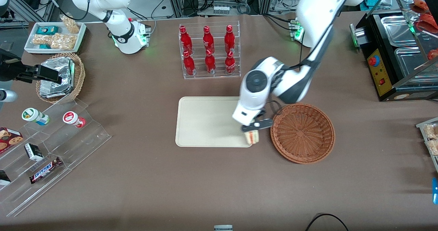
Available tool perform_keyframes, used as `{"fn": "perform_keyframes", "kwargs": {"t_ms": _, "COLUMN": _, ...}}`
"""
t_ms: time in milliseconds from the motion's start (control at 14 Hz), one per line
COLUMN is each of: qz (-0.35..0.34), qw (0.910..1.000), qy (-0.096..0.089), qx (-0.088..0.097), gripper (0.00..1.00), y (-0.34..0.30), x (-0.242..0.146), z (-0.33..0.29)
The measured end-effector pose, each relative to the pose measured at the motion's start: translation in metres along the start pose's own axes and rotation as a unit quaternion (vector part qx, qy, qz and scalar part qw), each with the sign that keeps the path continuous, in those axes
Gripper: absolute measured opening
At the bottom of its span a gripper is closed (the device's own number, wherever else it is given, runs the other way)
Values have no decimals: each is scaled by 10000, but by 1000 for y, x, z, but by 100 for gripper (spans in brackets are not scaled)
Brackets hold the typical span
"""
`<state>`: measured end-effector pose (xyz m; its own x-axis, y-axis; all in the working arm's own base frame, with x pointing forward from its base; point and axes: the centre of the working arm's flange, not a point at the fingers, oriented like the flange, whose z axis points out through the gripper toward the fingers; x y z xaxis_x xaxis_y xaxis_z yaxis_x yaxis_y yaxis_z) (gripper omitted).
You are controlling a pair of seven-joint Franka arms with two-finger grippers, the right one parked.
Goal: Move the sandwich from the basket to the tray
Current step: 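Carry the held sandwich over the cream tray with the left gripper, then lower the sandwich onto the tray and open the left gripper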
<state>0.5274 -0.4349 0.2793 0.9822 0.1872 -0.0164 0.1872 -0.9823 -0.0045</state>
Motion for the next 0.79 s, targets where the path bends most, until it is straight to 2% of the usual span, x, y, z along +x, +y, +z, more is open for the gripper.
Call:
{"fn": "perform_keyframes", "kwargs": {"t_ms": 286, "qz": 310, "qw": 9995, "qy": -105, "qx": -46, "gripper": 22, "y": 61, "x": -40, "z": 37}}
{"fn": "perform_keyframes", "kwargs": {"t_ms": 714, "qz": 607, "qw": 9980, "qy": -39, "qx": -165, "gripper": 25, "y": 95, "x": -76, "z": 33}}
{"fn": "perform_keyframes", "kwargs": {"t_ms": 786, "qz": 639, "qw": 9978, "qy": -34, "qx": -183, "gripper": 29, "y": 97, "x": -80, "z": 35}}
